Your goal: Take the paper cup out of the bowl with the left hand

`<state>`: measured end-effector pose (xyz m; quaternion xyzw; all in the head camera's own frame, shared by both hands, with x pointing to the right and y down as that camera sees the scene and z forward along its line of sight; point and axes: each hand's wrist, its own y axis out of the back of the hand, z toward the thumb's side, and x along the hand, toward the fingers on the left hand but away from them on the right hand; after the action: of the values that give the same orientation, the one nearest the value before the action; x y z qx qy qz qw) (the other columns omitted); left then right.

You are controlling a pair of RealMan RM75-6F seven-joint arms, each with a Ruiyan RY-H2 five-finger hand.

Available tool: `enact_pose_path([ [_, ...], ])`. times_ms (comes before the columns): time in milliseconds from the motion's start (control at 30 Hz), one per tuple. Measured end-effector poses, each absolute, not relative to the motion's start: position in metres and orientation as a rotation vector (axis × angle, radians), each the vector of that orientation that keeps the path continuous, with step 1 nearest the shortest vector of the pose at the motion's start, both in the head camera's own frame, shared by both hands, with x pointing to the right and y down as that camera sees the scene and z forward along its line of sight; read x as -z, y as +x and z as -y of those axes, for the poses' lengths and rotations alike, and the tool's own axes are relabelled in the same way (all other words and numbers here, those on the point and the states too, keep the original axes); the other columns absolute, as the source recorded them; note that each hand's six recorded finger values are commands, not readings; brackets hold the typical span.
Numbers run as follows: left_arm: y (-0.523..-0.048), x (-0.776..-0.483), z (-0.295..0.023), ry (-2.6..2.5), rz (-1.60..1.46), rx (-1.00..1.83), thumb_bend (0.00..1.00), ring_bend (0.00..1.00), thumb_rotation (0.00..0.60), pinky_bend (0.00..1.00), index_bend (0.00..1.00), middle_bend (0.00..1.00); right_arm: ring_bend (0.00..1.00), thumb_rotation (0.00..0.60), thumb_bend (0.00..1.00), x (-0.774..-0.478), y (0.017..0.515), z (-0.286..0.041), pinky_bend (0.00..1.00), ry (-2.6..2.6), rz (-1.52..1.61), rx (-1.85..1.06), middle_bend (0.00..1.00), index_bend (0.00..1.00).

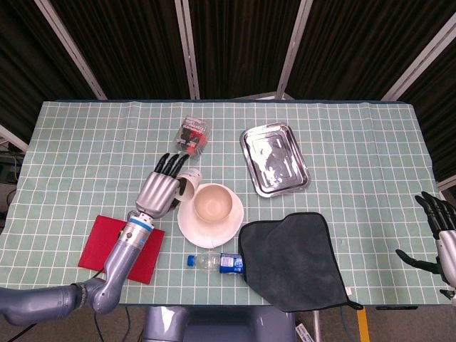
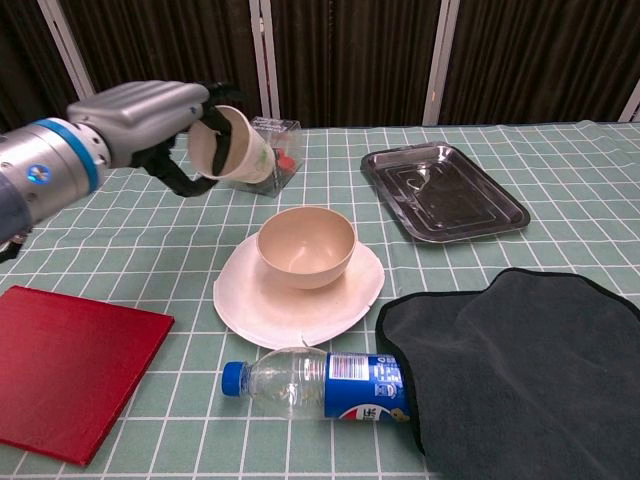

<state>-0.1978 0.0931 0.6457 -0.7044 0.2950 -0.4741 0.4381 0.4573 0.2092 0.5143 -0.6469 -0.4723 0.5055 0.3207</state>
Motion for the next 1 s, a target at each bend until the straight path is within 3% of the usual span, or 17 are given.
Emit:
enact_pose_path([
  [200,-0.266,-0.646,-0.089,-1.699,-0.724,1.333,0.56,0.0,0.6,0.0,0.62,0.0,0.0,0.6,0.03,-0.516,0.454,-0.21,0.0,-1.696,1.228,-1.331,0.0,0.04],
  [633,-0.347,-0.693,-0.116,-1.775,-0.558,1.741,0.56,0.0,0.6,0.0,0.6,0.0,0.0,0.6,0.03,-0.52,0.45,-0.211,0.0,-1.691,1.208,-1.343,0.0,0.04],
  [833,-0.352,-0.701,-0.116,-1.765,-0.553,1.757,0.55,0.0,0.6,0.0,0.51,0.0,0.0,0.6,0.03,-0.52,0.451,-0.211,0.0,-1.691,1.209,-1.343,0.0,0.04],
  [1000,-0.351,-0.7,-0.115,-1.743,-0.577,1.742,0.47,0.0,0.6,0.0,0.39,0.0,0.0,0.6,0.03,-0.52,0.451,-0.211,0.0,-1.691,1.212,-1.341,0.0,0.04],
])
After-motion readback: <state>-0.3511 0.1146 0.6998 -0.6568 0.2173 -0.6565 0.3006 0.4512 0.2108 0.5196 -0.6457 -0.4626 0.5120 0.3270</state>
